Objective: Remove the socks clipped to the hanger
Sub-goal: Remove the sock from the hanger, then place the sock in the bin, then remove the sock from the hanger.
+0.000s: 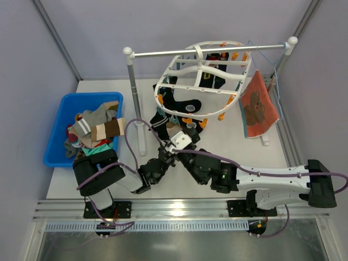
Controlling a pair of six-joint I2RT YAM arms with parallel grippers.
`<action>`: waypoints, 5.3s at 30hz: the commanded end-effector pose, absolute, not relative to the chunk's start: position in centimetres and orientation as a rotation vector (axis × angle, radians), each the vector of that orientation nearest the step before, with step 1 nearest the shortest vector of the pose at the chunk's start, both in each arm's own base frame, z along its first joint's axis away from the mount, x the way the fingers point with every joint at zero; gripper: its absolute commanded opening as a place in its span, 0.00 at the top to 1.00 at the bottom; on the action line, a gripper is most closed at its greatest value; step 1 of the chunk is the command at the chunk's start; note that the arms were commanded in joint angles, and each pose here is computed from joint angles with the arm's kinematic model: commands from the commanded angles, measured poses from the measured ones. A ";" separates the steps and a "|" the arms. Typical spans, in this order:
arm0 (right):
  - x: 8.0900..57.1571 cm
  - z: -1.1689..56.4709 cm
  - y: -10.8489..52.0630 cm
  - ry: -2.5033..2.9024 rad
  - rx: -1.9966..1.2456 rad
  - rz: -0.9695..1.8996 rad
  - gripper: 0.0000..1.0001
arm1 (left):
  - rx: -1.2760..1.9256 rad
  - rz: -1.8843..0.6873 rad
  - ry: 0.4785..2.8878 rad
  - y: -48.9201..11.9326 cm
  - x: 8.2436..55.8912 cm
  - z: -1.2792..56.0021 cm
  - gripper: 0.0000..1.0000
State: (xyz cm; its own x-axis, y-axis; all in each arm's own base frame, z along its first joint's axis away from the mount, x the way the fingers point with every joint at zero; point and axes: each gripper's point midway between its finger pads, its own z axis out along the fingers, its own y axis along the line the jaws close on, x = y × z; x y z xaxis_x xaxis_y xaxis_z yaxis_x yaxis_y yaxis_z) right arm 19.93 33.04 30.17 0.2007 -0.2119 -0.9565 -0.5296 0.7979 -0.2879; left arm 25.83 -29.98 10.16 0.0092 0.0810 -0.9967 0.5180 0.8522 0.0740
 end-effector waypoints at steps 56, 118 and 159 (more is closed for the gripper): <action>28.7 32.5 30.5 1.342 -0.465 0.291 0.88 | 0.298 -0.508 1.379 -29.8 25.9 15.9 1.00; 29.8 21.7 11.9 1.479 -0.047 0.446 0.00 | -1.104 -0.003 1.315 11.1 29.4 26.4 1.00; 30.1 21.2 12.4 1.499 -0.060 0.475 0.00 | -0.705 -0.315 1.279 -0.1 29.8 35.2 0.01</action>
State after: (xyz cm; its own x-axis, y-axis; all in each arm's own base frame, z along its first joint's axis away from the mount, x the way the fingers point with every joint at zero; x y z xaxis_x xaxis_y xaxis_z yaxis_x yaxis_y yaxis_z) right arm 29.86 12.08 19.19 -0.0554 0.2242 -0.9730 -0.3117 0.9219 0.2302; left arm 28.80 1.23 32.42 0.2226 -0.6365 -0.7385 -0.2190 0.7055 -0.6740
